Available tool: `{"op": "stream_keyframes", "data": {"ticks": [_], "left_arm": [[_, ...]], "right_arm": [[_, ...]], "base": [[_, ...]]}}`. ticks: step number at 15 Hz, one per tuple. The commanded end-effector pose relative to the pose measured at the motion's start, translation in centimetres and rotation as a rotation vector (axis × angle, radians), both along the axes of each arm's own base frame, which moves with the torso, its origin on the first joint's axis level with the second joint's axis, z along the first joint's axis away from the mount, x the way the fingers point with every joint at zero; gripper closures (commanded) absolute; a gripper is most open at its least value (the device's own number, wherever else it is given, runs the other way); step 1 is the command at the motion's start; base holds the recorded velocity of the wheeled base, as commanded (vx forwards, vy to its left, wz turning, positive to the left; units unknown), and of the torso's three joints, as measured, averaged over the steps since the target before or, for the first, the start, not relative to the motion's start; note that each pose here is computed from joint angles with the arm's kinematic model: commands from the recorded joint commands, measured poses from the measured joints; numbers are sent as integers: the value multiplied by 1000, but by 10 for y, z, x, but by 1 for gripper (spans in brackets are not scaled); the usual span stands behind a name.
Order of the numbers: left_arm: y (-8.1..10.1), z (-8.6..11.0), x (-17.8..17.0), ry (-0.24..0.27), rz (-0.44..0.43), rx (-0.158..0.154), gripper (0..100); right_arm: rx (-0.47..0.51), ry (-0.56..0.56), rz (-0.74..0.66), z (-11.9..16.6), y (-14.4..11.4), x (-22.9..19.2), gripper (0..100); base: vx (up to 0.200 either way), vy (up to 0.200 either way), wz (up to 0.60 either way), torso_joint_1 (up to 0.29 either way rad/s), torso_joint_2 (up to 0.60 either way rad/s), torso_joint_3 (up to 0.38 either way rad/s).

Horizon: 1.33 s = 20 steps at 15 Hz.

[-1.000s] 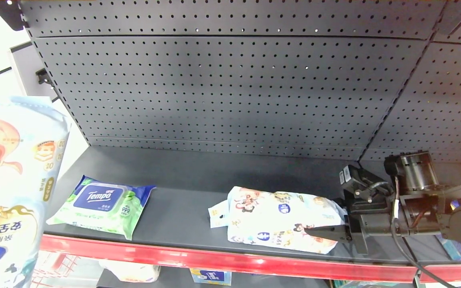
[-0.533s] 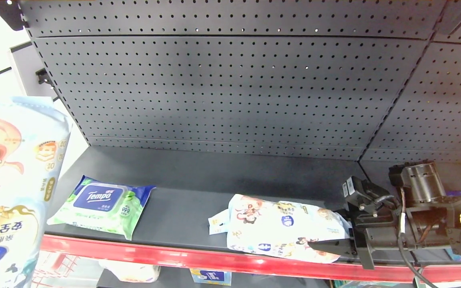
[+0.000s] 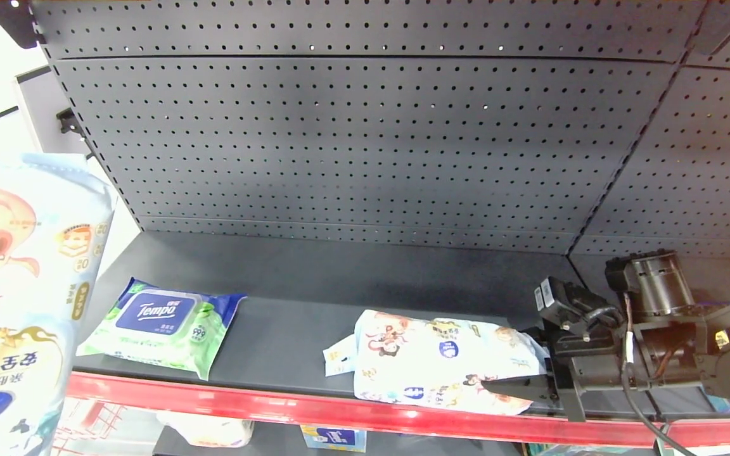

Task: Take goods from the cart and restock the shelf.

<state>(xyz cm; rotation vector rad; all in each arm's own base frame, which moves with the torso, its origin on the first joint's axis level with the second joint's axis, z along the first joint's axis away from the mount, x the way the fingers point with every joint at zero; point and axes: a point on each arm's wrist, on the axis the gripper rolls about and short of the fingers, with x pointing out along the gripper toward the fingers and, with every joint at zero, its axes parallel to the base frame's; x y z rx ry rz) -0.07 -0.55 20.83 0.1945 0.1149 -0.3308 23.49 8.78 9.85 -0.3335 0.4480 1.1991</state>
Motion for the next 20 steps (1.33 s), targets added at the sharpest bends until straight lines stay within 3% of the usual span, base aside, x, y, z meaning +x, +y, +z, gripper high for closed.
{"op": "stream_keyframes", "data": {"ticks": [1,7,10,11,14,16,18,20], "left_arm": [[0,0,1,5,1,1,100],[-1,0,9,44,-7,4,100],[-3,3,26,98,-56,56,100],[-6,3,41,147,-93,93,100],[-14,11,73,218,-166,167,100],[-22,19,96,255,-203,182,100],[-36,24,130,296,-272,243,100],[-46,21,156,279,-371,328,100]], "right_arm": [[-6,6,3,-3,0,1,0],[6,-61,-56,16,-15,-12,0],[18,-159,-166,37,-42,-35,0],[29,-239,-255,51,-61,-55,0],[87,-379,-477,75,-88,-109,0],[185,-424,-601,88,-91,-144,0],[284,-489,-728,94,-87,-179,0],[309,-536,-742,88,-83,-197,0]], "base": [[0,0,0,0,0,0],[0,0,0,0,0,0],[0,0,0,0,0,0],[0,0,0,0,0,0],[0,0,0,0,0,0],[0,0,0,0,0,0],[0,0,0,0,0,0],[0,0,0,0,0,0]]}}
